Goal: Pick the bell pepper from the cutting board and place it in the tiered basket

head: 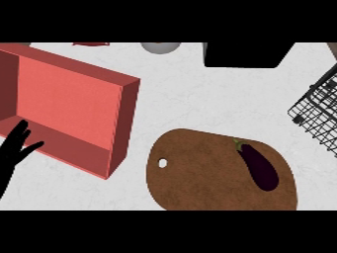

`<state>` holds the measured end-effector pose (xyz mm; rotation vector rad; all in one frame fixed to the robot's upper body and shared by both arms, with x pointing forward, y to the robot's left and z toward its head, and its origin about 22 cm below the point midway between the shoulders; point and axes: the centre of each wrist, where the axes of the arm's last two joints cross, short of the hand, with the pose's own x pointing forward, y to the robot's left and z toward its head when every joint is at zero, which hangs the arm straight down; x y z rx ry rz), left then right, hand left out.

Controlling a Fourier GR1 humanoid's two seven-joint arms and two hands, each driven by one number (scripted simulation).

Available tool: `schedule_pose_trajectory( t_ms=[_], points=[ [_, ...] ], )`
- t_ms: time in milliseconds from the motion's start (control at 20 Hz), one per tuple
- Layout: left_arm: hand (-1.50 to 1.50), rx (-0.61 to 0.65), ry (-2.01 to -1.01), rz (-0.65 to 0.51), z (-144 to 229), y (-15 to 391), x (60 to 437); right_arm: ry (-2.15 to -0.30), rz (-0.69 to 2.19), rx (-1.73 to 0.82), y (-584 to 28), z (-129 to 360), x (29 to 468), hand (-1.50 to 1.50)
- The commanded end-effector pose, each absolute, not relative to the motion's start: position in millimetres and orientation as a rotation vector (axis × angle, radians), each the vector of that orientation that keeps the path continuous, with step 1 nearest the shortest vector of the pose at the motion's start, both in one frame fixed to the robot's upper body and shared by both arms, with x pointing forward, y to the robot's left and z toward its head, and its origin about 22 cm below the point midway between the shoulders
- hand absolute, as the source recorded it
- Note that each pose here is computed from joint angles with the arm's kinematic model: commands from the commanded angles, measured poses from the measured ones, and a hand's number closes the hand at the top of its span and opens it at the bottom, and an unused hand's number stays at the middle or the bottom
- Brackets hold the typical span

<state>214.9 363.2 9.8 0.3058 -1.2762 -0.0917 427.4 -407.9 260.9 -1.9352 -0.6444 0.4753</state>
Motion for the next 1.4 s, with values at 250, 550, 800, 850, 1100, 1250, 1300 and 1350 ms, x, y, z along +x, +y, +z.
schedule_pose_trajectory(
  t_ms=[250,550,800,850,1100,1250,1300,1350],
  points=[
    [0.0,0.266,-1.191,-0.095,-5.8,358.9,210.3,-0.534,0.606,-1.847,-418.7,250.9,426.1,1.5],
    [0.0,0.273,-1.222,-0.074,-0.5,352.0,220.5,-0.303,0.463,-1.546,-441.5,236.1,417.2,-1.5],
    [0.0,0.268,-1.214,-0.059,-11.5,351.9,230.8,-0.276,0.281,-1.53,-464.7,235.6,402.2,-1.5],
    [0.0,0.273,-1.213,-0.091,-2.5,359.1,215.7,-0.27,0.274,-1.524,-470.5,227.0,397.9,-1.5],
    [0.0,0.269,-1.209,-0.086,0.5,361.7,222.0,-0.454,0.208,-1.603,-459.2,261.7,403.7,-1.5],
    [0.0,0.275,-1.205,-0.064,-17.4,351.0,215.6,-0.596,0.091,-1.7,-450.6,278.5,405.6,-1.5],
    [0.0,0.277,-1.213,-0.072,-13.7,354.2,211.3,-0.631,0.019,-1.699,-446.7,284.0,407.0,-1.5],
    [0.0,0.261,-1.185,-0.08,-9.6,364.3,208.4,-0.66,-0.057,-1.701,-441.3,297.2,408.2,-1.5]
  ],
)
